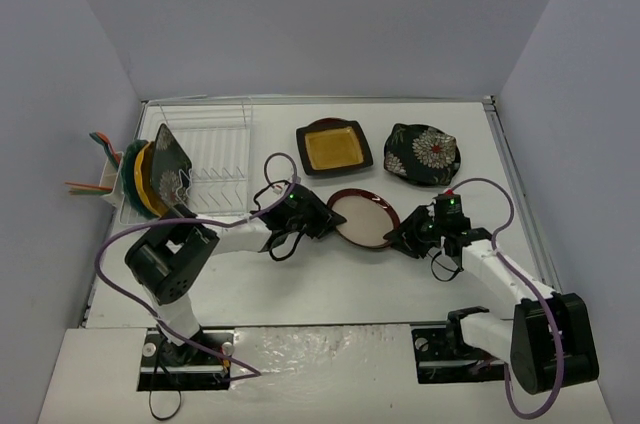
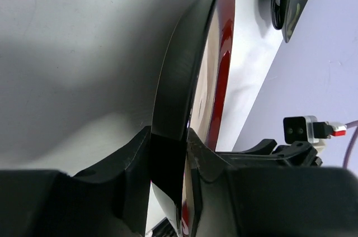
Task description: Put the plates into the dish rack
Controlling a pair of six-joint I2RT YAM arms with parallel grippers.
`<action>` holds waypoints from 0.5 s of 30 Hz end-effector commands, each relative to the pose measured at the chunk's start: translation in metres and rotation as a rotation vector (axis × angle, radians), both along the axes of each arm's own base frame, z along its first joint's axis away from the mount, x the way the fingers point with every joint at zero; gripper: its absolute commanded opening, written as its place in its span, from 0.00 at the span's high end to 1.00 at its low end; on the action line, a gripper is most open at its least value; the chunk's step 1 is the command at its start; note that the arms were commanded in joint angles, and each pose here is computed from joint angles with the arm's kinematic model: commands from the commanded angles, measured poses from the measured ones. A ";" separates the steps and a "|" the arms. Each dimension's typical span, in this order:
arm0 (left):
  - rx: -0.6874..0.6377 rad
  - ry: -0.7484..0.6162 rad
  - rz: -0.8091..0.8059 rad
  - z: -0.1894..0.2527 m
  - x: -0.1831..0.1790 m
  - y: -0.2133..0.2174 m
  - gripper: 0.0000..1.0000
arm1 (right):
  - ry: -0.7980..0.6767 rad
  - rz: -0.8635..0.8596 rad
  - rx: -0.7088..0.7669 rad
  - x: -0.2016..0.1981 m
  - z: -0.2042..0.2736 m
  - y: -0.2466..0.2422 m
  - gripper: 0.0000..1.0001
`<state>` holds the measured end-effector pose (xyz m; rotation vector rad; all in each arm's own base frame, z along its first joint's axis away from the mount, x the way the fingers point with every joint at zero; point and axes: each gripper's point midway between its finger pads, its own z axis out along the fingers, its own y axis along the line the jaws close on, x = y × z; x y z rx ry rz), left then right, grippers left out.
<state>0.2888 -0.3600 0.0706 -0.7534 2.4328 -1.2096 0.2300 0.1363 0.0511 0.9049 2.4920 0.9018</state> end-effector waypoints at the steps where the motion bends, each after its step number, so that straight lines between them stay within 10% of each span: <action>1: -0.017 -0.133 -0.029 0.047 0.004 -0.008 1.00 | -0.094 0.056 -0.018 0.010 0.031 0.000 0.37; 7: 0.043 -0.268 -0.072 0.095 0.007 -0.001 1.00 | -0.208 0.051 -0.136 0.032 0.080 -0.018 0.09; 15: 0.258 -0.499 -0.124 0.181 0.004 0.044 1.00 | -0.396 0.091 -0.249 0.050 0.153 -0.031 0.05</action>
